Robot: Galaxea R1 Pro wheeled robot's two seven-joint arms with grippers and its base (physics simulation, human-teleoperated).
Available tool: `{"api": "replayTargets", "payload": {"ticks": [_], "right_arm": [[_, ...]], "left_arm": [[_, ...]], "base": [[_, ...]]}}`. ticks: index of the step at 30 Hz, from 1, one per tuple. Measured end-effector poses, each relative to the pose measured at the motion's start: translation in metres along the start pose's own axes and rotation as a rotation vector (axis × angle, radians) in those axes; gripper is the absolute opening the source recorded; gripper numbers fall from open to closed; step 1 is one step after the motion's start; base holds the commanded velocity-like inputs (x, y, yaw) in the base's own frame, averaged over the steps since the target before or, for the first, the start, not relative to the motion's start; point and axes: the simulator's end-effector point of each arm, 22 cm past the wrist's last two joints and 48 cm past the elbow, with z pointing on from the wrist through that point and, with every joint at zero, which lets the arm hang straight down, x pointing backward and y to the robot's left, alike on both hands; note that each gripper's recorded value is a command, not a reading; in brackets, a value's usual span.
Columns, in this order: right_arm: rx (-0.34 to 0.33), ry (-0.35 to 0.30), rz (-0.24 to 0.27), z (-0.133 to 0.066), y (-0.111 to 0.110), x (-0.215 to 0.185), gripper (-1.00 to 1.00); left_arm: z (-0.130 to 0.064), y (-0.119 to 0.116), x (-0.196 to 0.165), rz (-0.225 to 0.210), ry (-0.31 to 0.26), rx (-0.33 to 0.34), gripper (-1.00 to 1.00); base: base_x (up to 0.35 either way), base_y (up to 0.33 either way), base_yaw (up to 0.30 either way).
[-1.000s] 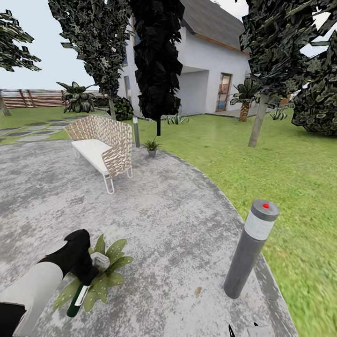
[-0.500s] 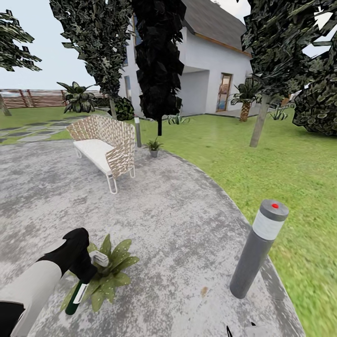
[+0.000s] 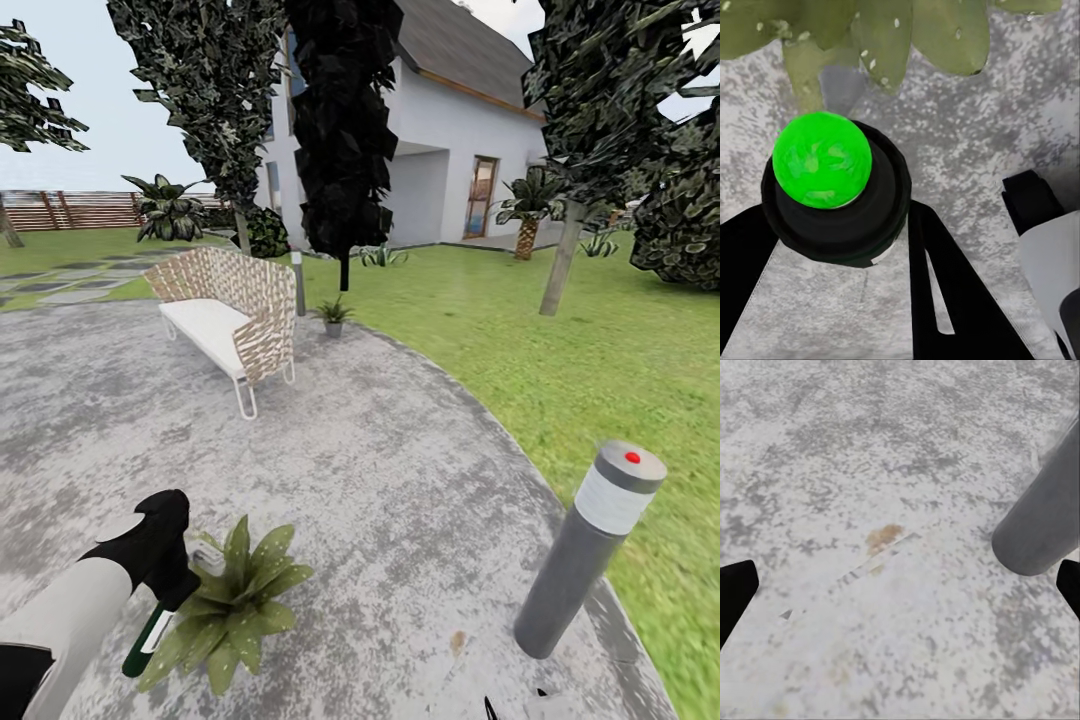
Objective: Pick up the pesticide atomizer in the garden and spray insectifuge to fully cover both potted plants in the garden.
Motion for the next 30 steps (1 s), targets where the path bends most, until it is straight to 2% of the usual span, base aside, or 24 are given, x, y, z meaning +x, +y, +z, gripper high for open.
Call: {"api": "replayTargets", "payload": {"ticks": [6,13,18,24,30], "right_arm": [[0.000,0.000,0.000,0.000,0.000,0.000,1.00],[0.000,0.000,0.000,0.000,0.000,0.000,1.00],[0.000,0.000,0.000,0.000,0.000,0.000,1.00],[0.000,0.001,0.000,0.000,0.000,0.000,1.00],[0.000,0.001,0.000,0.000,0.000,0.001,1.00]], "left_arm": [[0.004,-0.004,0.001,0.009,0.008,0.002,-1.00],[0.005,0.010,0.012,-0.007,0.020,-0.015,-1.00],[0.000,0.020,0.013,0.010,0.046,-0.072,-1.00],[-0.003,0.001,-0.004,0.046,0.035,-0.070,-1.00],[0.002,0.007,0.005,0.041,0.051,-0.076,-1.00]], "base": [[0.010,0.211,0.000],[0.000,0.009,0.000],[0.000,0.000,0.000],[0.000,0.000,0.000],[0.000,0.000,0.000]]}}
